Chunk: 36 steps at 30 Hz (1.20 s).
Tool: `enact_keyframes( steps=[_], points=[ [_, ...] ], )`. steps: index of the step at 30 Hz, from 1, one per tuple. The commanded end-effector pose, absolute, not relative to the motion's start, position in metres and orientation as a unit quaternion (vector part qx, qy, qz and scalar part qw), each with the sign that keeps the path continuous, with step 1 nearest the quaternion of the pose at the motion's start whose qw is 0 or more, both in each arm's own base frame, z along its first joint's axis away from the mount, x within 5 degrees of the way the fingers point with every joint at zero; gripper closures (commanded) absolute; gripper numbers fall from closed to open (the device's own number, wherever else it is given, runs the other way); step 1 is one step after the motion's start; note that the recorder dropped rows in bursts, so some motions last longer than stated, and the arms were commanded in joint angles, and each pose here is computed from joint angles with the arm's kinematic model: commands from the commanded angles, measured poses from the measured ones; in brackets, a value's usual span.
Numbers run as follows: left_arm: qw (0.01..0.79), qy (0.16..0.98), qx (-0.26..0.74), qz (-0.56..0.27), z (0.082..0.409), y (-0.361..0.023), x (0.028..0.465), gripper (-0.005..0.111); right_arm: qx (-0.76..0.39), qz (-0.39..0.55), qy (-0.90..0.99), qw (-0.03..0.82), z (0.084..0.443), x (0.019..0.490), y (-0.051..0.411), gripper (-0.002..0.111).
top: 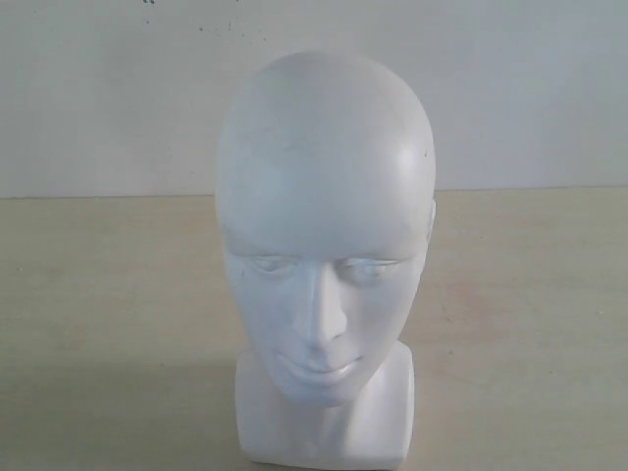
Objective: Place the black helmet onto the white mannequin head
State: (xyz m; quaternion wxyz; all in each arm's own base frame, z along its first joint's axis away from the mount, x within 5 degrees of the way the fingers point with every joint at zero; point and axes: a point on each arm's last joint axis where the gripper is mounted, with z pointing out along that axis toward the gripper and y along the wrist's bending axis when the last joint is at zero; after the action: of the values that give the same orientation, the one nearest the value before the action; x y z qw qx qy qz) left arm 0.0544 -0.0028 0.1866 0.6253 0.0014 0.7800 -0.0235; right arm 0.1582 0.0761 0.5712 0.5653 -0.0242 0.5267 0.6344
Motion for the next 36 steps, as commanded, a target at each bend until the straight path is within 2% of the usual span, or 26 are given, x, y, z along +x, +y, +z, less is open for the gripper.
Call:
enact_keyframes(
  steps=[1, 11, 24, 32, 36],
  points=[
    [0.629, 0.777, 0.001, -0.023, 0.186, -0.003, 0.054, 0.102, -0.020, 0.630, 0.496, 0.597, 0.583, 0.149, 0.070, 0.108],
    [0.629, 0.777, 0.001, -0.023, 0.186, -0.003, 0.054, 0.102, -0.025, 0.610, 0.494, 0.619, 0.583, 0.150, 0.069, 0.108],
    [0.629, 0.777, 0.001, -0.023, 0.186, -0.003, 0.054, 0.102, 0.090, 0.536, 0.533, 0.648, 0.575, 0.166, 0.067, 0.108],
    [0.629, 0.777, 0.001, -0.023, 0.186, -0.003, 0.054, 0.102, 0.088, 0.550, 0.478, 0.678, 0.583, 0.157, 0.089, 0.108],
    [0.629, 0.777, 0.001, -0.023, 0.186, -0.003, 0.054, 0.102, 0.085, 0.582, 0.456, 0.668, 0.584, 0.159, 0.100, 0.108]
  ],
)
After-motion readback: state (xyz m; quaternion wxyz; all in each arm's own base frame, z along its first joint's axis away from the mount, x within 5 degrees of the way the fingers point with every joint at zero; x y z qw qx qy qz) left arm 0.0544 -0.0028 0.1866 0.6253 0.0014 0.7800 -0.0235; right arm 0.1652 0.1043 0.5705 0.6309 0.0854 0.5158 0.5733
